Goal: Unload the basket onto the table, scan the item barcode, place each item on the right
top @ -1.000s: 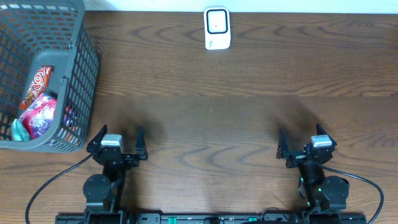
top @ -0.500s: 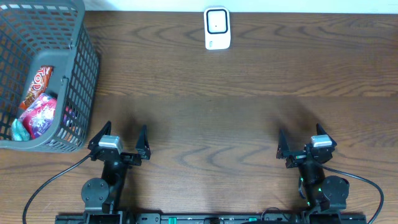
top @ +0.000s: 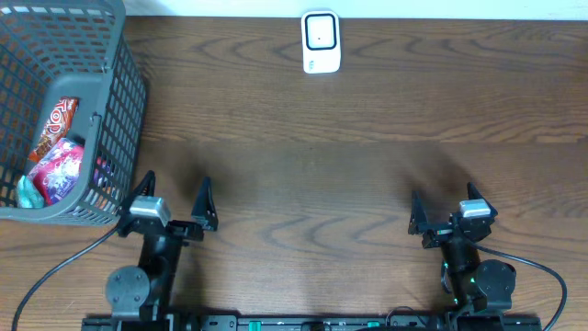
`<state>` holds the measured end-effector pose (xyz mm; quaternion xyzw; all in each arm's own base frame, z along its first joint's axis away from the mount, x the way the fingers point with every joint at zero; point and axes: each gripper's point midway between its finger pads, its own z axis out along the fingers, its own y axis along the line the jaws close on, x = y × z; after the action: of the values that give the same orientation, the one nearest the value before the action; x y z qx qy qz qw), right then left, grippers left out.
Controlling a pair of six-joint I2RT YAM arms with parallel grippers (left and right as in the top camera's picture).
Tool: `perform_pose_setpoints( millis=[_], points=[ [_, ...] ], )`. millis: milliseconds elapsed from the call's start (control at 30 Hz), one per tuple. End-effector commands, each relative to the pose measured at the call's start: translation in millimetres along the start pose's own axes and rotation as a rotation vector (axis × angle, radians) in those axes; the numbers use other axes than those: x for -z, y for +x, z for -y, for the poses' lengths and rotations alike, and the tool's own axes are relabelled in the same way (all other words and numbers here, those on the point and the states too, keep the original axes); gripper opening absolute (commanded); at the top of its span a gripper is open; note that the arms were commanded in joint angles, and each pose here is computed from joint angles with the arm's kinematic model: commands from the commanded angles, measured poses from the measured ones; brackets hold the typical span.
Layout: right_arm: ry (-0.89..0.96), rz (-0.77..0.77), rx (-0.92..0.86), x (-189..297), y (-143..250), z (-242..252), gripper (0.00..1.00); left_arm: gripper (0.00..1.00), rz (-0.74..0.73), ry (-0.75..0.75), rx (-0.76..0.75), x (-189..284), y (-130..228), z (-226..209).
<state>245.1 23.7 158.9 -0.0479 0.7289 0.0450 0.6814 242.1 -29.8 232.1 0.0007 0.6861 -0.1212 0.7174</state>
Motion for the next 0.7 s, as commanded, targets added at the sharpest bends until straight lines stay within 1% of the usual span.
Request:
perform_pose_setpoints(
  millis=[0,167,467,667],
  points=[
    [0.004,-0.002,-0.014,0.1,1.0,0.9,0.99,0.98,-0.017,0.009,0.012,-3.2,-0.4,1.3],
    [0.005,-0.002,-0.014,0.1,1.0,0.9,0.99,0.98,0.005,0.013,0.008,-4.1,-9.0,2.6],
    [0.004,-0.002,-0.014,0.1,1.0,0.9,0.99,0.98,0.063,0.023,-0.002,-1.8,-48.5,10.0],
    [0.004,-0.002,-0.014,0.1,1.0,0.9,0.99,0.98,0.05,0.022,0.0,-12.2,-71.9,12.7]
  ],
)
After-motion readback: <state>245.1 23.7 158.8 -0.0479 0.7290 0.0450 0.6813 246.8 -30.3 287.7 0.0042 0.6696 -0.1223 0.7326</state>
